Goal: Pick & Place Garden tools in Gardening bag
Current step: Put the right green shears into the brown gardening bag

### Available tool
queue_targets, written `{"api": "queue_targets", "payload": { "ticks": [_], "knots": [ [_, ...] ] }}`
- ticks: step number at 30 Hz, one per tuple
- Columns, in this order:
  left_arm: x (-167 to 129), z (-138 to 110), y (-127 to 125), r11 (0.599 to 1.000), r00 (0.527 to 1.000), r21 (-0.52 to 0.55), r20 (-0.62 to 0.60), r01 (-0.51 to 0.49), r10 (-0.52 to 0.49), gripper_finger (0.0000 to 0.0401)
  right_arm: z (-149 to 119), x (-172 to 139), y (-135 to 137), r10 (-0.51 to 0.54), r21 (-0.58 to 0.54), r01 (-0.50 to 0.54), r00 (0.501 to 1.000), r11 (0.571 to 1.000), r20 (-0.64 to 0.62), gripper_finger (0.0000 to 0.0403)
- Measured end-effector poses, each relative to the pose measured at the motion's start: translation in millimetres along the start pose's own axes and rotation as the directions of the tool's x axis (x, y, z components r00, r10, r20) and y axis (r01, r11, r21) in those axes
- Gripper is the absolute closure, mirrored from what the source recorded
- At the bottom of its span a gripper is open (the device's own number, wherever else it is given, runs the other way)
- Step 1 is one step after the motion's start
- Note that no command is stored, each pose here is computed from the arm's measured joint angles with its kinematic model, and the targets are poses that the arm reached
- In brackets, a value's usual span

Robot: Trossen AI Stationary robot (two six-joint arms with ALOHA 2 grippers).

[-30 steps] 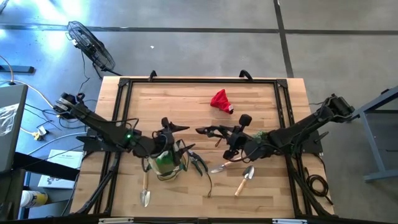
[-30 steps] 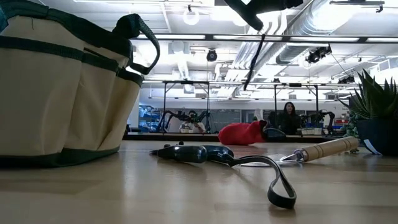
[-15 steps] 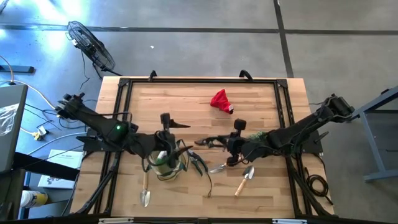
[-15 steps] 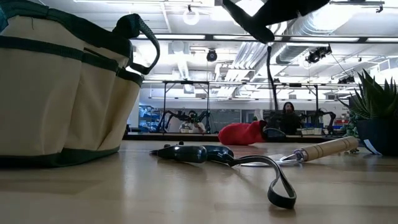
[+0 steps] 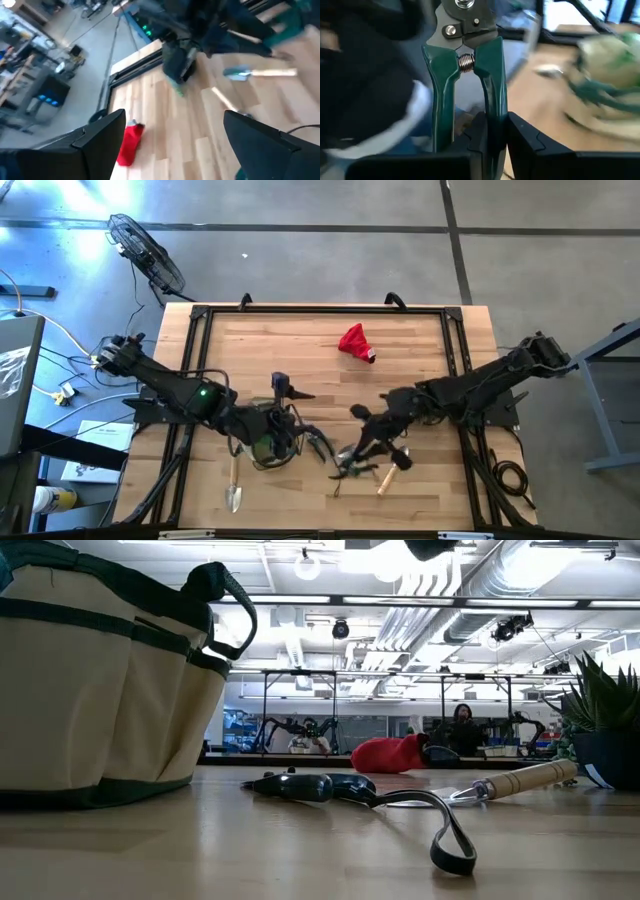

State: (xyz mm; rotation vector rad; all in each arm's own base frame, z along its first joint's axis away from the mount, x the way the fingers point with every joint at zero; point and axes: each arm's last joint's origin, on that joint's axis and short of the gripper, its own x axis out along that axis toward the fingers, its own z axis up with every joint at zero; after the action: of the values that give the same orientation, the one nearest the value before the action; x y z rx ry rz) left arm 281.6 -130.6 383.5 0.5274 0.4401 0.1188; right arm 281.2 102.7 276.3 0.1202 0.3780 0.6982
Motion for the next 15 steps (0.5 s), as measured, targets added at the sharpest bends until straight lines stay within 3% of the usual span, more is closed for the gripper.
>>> {"api": "queue_targets", "payload": {
  "ticks": [3,7,10,15],
  "knots": [
    [-1,3,-3,0.993,0.992,-0.008,0.052,0.115,-0.114,0.0072,7,-1,2,0.092,-0.033,-0.09,0.994,0.995,0.06,0.0365],
    [-2,15,-7,0.943,0.923,-0.021,0.216,0.331,-0.319,0.0072,15,-3,3,0.174,-0.085,-0.164,0.977,0.983,0.123,0.0365],
    [-5,27,-3,0.937,0.886,-0.05,0.347,0.345,-0.308,0.0072,15,-4,0,0.142,-0.079,-0.132,0.982,0.988,0.125,0.0365],
    [-7,37,3,0.95,0.866,-0.092,0.444,0.3,-0.231,0.0072,17,-5,-1,0.137,-0.084,-0.126,0.981,0.988,0.138,0.0365]
  ]
}}
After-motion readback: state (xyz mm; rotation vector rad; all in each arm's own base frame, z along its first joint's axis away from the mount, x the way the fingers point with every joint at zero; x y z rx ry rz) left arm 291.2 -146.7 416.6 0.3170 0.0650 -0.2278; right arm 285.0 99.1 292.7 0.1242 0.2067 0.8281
